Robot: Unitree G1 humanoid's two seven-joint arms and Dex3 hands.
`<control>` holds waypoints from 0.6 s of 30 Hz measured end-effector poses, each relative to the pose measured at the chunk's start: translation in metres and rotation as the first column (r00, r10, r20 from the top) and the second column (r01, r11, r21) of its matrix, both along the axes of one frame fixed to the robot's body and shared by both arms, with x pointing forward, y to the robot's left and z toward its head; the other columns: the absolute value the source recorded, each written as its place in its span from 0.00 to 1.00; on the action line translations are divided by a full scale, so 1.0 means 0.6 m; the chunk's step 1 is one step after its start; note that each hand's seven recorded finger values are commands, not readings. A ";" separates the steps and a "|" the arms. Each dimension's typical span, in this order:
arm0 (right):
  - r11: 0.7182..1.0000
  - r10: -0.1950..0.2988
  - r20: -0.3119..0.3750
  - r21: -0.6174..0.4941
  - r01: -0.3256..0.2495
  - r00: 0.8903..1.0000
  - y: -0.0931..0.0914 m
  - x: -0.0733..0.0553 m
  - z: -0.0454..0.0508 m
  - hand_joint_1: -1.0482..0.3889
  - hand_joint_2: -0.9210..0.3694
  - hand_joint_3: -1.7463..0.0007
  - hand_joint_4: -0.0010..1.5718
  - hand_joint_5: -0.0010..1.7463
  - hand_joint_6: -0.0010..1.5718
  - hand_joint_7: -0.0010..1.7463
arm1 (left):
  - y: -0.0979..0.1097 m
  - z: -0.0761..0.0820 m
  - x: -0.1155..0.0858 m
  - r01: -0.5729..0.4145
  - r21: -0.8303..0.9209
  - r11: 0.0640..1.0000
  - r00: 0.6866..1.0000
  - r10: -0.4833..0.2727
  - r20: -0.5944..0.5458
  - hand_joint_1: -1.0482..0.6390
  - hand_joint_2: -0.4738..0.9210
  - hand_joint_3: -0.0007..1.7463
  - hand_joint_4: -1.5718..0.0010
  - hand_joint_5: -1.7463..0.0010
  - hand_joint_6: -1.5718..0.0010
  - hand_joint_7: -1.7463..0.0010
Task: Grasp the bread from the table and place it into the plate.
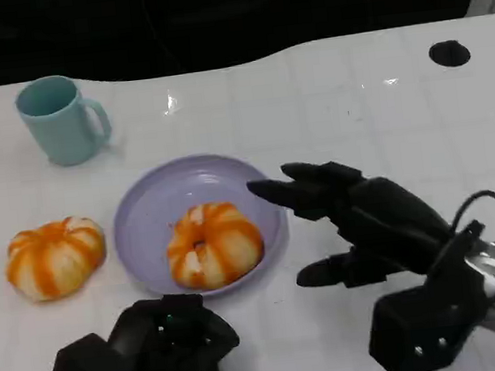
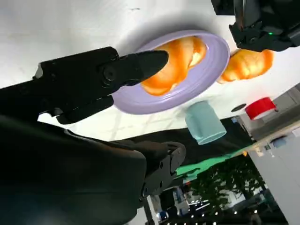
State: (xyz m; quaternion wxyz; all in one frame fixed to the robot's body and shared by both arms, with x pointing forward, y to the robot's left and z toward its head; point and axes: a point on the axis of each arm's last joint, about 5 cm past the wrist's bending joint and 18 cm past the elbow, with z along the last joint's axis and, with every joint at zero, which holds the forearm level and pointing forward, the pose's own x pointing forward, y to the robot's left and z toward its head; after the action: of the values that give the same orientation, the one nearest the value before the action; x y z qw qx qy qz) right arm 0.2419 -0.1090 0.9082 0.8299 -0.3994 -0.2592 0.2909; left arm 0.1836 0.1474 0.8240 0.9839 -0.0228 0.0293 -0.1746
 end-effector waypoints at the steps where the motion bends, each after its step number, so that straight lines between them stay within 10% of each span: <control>1: 1.000 -0.008 0.006 0.010 0.008 1.000 -0.006 -0.006 -0.001 0.42 0.00 0.98 0.08 0.15 0.20 0.03 | 0.000 0.000 0.000 0.000 -0.001 1.000 1.000 0.000 -0.002 0.03 0.97 0.00 0.37 0.17 0.21 0.57; 7: 0.996 -0.070 0.021 0.055 0.069 0.997 -0.041 -0.038 -0.012 0.44 0.00 0.96 0.18 0.21 0.34 0.08 | -0.002 0.002 -0.001 0.003 0.001 1.000 1.000 -0.003 -0.001 0.04 0.98 0.00 0.37 0.17 0.21 0.57; 12: 0.987 -0.121 0.026 0.113 0.117 0.992 -0.062 -0.057 -0.025 0.54 0.01 0.92 0.47 0.29 0.57 0.11 | -0.003 0.002 -0.001 0.005 0.004 1.000 1.000 -0.005 -0.001 0.04 0.98 0.00 0.38 0.17 0.21 0.56; 16: 0.973 -0.151 0.023 0.178 0.144 0.988 -0.077 -0.068 -0.036 0.58 0.29 0.50 0.60 0.48 0.75 0.12 | -0.004 0.003 -0.002 0.004 0.008 1.000 1.000 -0.004 0.002 0.03 0.98 0.00 0.38 0.18 0.21 0.56; 18: 0.971 -0.149 0.020 0.195 0.142 0.989 -0.085 -0.074 -0.042 0.59 0.36 0.39 0.55 0.76 0.72 0.27 | -0.004 0.003 -0.002 0.004 0.009 1.000 1.000 -0.004 0.001 0.03 0.98 0.00 0.38 0.18 0.22 0.56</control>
State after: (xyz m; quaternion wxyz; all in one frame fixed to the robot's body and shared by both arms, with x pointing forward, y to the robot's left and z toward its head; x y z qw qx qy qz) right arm 0.1974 -0.1598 0.8829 0.8792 -0.3400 -0.2703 0.1960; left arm 0.1826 0.1451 0.8260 0.9837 -0.0184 0.0297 -0.1764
